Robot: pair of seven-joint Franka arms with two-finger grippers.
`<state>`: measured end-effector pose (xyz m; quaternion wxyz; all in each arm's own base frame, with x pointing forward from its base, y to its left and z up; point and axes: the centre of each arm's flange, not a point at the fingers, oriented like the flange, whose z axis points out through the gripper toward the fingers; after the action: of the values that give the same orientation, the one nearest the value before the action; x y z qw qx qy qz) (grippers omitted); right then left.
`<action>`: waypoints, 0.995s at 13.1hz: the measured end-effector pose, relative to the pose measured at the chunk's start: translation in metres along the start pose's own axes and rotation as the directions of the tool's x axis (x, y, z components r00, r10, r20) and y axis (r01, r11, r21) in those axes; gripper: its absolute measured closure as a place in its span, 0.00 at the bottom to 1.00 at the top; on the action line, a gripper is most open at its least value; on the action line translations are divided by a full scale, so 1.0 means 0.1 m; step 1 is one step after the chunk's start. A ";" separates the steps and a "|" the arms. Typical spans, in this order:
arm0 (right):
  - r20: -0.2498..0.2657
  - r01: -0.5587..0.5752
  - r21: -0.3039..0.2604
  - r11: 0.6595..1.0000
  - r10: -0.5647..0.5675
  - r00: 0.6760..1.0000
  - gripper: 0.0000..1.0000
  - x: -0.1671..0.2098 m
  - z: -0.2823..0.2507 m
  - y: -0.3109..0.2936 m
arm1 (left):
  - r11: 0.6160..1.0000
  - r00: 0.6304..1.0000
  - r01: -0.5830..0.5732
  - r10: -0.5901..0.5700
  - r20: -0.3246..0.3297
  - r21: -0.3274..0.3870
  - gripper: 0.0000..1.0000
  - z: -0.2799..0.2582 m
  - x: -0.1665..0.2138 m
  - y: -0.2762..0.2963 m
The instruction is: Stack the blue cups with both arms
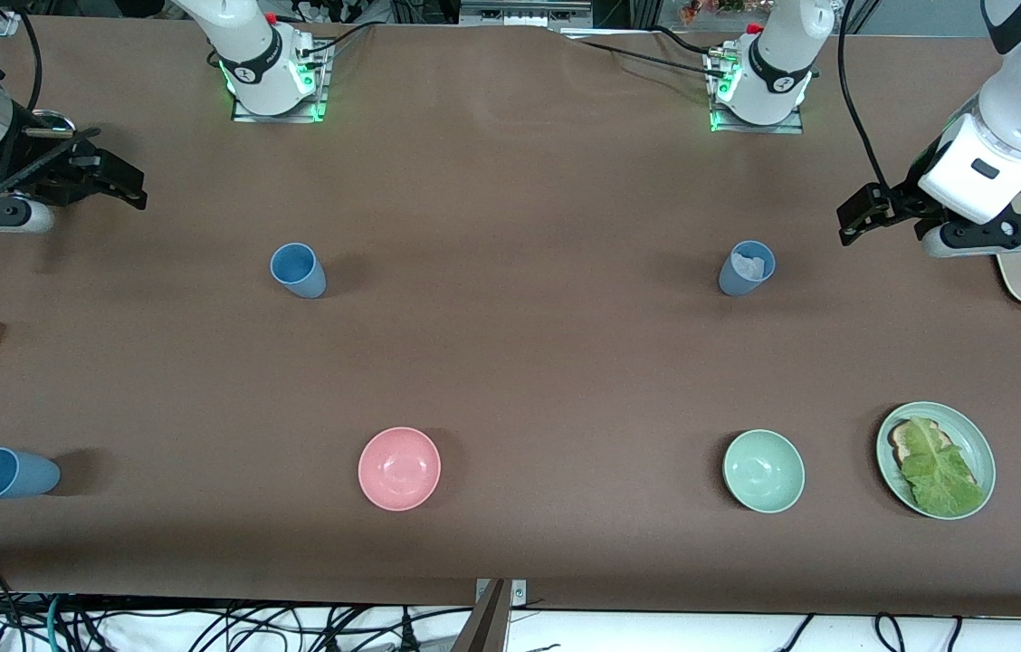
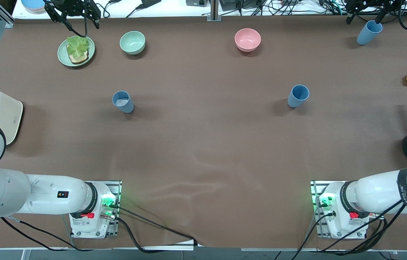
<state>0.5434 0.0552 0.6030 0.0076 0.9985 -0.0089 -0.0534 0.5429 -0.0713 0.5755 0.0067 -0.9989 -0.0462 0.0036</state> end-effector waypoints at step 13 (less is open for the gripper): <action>0.002 -0.005 0.000 1.000 0.005 1.000 0.00 0.00 0.00 0.03 | 1.000 1.000 0.000 0.000 0.000 0.000 0.00 0.00 0.00 0.00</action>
<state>0.5437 0.0523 0.6027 0.0076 0.9984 -0.0115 -0.0542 0.5429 -0.0713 0.5754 0.0067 -0.9989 -0.0462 0.0037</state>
